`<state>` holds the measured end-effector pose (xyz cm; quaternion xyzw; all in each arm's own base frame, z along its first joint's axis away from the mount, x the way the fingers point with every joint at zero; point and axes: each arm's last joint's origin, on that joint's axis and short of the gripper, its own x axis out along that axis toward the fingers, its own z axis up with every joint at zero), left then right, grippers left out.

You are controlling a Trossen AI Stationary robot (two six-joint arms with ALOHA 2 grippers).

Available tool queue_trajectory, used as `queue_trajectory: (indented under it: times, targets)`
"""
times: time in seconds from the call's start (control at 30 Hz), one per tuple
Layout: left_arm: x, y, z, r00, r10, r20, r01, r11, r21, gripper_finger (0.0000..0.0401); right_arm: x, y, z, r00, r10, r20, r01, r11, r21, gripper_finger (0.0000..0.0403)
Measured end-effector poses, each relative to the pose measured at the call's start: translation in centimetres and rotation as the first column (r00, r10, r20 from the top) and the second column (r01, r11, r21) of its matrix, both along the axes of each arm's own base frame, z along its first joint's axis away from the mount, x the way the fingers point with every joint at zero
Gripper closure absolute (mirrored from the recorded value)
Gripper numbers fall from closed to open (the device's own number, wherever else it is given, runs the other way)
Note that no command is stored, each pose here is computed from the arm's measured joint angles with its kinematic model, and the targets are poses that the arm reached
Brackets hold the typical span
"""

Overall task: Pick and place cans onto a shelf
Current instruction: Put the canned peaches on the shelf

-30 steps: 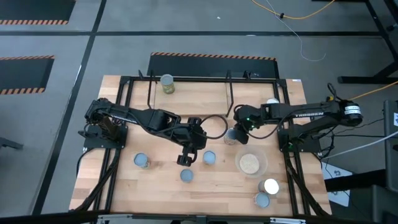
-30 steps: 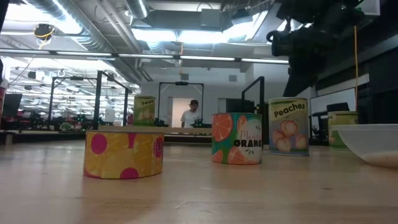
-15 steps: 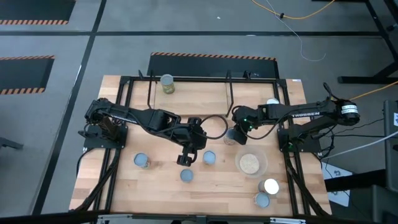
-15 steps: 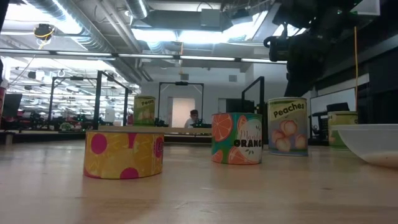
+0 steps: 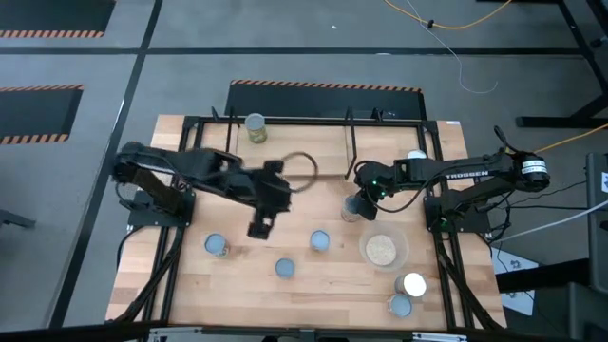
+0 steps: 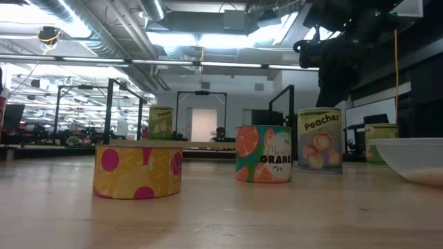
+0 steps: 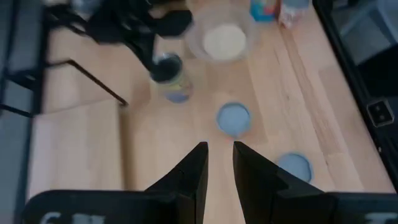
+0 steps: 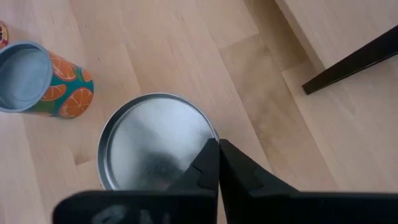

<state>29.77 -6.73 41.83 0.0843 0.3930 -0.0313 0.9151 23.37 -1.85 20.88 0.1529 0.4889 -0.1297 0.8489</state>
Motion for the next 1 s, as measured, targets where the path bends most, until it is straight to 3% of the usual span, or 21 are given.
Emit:
queue_trajectory:
  times: [0.13,0.3,0.67,0.83,1.0]
  targets:
    - [-3.2,0.8,1.7,0.999,0.003,0.046,-0.002,1.000,-0.010,0.0332,0.0,0.0,0.0,1.000,0.003,0.002,-0.003,1.000,0.006,0.0399]
    - [-6.7,1.7,0.7,0.996,0.015,0.090,-0.014,1.000,-0.014,0.0332,0.2,0.1,0.4,1.000,0.022,0.006,-0.022,0.999,0.036,0.0401]
    - [-10.0,2.5,-7.6,0.978,0.047,0.204,-0.036,0.998,-0.059,0.0332,1.9,0.1,4.8,0.986,0.068,0.150,-0.075,0.996,0.046,0.0402]
    - [-10.8,2.7,-11.9,0.976,0.082,0.201,-0.063,0.993,-0.098,0.0332,2.9,0.2,8.6,0.955,0.130,0.265,-0.137,0.991,0.008,0.0402]
    - [-11.1,2.8,-15.4,0.965,0.094,0.243,-0.065,0.990,-0.124,0.0332,3.5,-0.3,13.4,0.903,0.196,0.383,-0.173,0.980,-0.095,0.0402]
